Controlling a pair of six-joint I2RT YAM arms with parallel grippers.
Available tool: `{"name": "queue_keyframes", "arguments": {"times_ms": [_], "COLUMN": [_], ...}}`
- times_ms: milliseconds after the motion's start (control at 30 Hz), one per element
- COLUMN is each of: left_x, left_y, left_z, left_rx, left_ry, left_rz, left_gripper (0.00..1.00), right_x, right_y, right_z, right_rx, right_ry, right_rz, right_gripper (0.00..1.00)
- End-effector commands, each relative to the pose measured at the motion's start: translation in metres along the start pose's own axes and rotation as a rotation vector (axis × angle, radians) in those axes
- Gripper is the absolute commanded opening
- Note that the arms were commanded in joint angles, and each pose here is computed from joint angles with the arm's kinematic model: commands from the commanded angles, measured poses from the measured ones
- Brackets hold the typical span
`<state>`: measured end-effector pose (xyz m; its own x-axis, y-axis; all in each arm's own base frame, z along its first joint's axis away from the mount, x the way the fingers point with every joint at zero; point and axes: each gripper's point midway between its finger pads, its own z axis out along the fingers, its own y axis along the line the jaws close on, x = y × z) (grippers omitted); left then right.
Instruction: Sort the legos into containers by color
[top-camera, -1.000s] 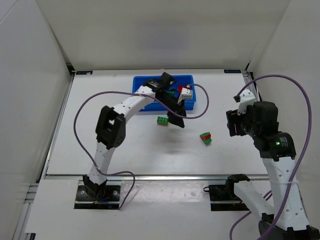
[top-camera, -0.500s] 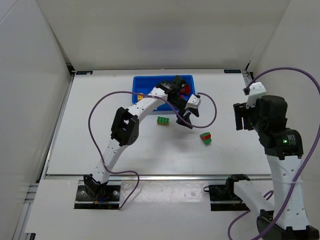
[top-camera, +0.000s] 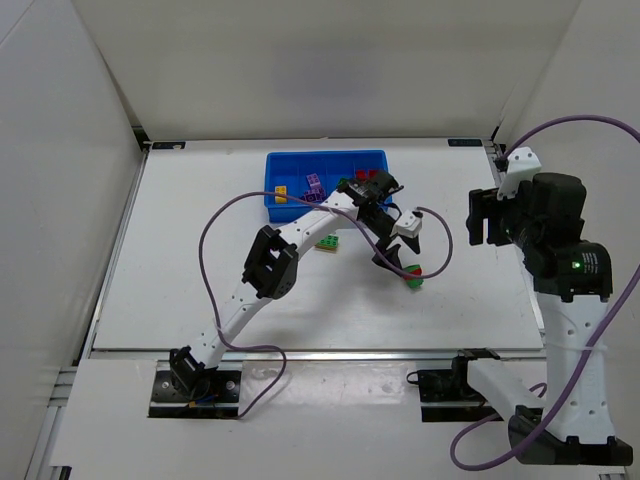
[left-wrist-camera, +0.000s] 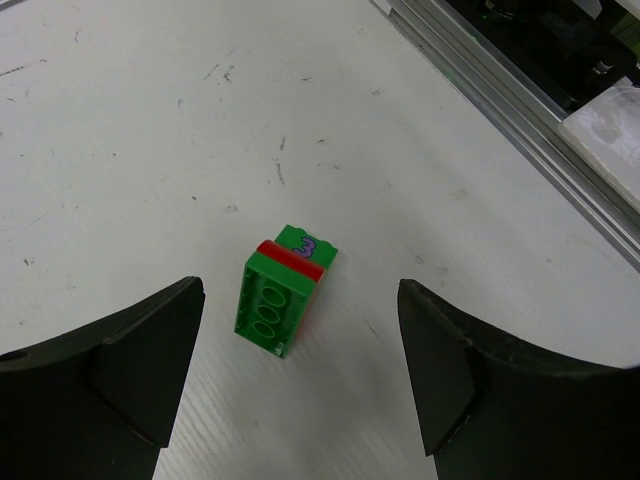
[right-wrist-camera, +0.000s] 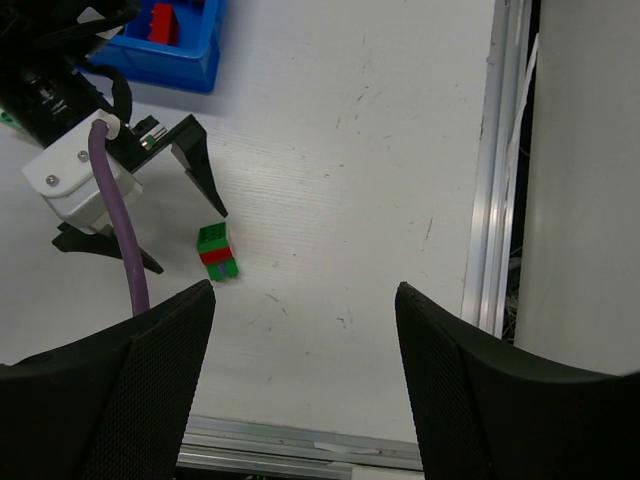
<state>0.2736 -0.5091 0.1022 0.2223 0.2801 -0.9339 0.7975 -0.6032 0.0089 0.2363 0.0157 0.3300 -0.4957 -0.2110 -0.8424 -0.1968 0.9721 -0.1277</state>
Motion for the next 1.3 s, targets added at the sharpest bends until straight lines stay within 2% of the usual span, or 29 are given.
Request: {"name": "queue_keyframes", "arguments": {"times_ms": [0, 500, 733, 833, 900, 1067, 1133, 1267], "left_x": [-0.023, -0.002, 0.005, 0.006, 0.006, 0.005, 0.006, 0.006], "left_y": [0.003, 0.008, 0.011, 0.011, 0.010, 0.010, 0.009, 0.006], "left_z": [0.000, 0.016, 0.021, 0.022, 0.024, 0.024, 0.024, 0.023], "left_rx": [0.006, 0.016, 0.014, 0.017, 0.022, 0.023, 0.025, 0.027], "left_ry": [-0.052, -0.046, -0.048, -0.051, -0.055, -0.059, -0.058, -0.054], "left_rz": [0.060, 0.053, 0.047, 0.047, 0.047, 0.050, 0.045, 0.038], "left_gripper": [0.89, 0.90, 0.86, 0.79, 0.69, 0.71, 0.68, 0.55], "right_x": [-0.016, -0.016, -0.017, -0.017, -0.017, -0.015, -0.015, -0.014], "right_y": [0.007, 0.009, 0.012, 0.012, 0.012, 0.006, 0.006, 0.006], "right_z": [-0.008, -0.002, 0.000, 0.000, 0.001, 0.002, 0.003, 0.003], "right_rx": [-0.050, -0.087, -0.103, -0.106, -0.104, -0.088, -0.090, -0.089], "right_ry": [-0.044, -0.014, -0.009, -0.004, -0.004, 0.006, 0.005, 0.007], "right_rz": [0.043, 0.078, 0.084, 0.083, 0.080, 0.093, 0.095, 0.096], "right_gripper": [0.76, 0.76, 0.76, 0.76, 0.75, 0.75, 0.75, 0.74]}}
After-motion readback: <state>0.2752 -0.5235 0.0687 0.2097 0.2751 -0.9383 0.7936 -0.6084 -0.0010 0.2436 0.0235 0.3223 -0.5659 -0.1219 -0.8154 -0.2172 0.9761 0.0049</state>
